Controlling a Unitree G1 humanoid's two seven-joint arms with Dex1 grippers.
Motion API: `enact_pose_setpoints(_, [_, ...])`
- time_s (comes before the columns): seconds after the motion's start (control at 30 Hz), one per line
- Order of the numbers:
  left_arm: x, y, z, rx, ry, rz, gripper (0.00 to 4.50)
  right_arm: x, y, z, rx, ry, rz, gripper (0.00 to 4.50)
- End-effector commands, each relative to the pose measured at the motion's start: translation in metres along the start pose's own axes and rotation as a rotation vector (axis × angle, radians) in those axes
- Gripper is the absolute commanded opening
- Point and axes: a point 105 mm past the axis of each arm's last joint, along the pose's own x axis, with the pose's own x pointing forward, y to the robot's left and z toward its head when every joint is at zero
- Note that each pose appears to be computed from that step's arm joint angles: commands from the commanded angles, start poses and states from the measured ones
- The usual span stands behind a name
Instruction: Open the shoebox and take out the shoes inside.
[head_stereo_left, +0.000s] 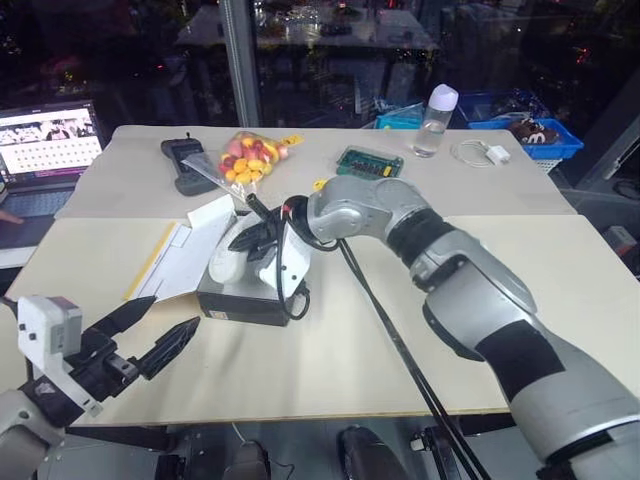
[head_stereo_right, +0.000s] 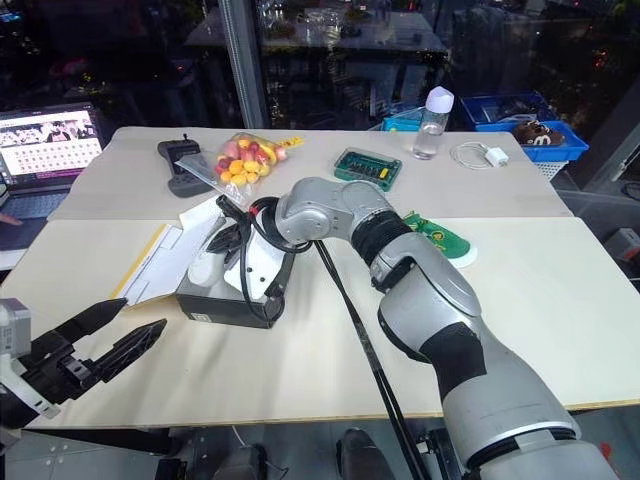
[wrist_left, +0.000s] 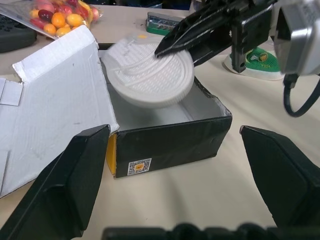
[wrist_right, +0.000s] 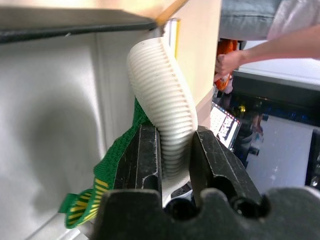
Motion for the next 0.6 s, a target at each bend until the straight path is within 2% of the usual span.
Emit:
enact_pose_setpoints(0.03, [0.0, -0.001, 0.003, 0.021, -0.002, -0.012, 4.5, -0.024, -0.037, -0.006, 0.073, 0.004, -0.155, 0.44])
enact_pose_setpoints(0.37, [0.007, -0.011, 0.011, 0.037, -0.033, -0.06, 4.5, -0.079, -0.077, -0.036, 0.435, 0.056, -0.449, 0.44])
enact_pose_setpoints(0.47, [0.01, -0.013, 0.01, 0.031, -0.038, -0.068, 4.5, -0.104, -0.085, -0.054, 0.654, 0.071, -0.616, 0.44])
enact_pose_setpoints(0.6, [0.015, -0.018, 0.011, 0.021, -0.053, -0.086, 4.5, -0.166, -0.085, -0.086, 1.07, 0.084, -0.958, 0.44])
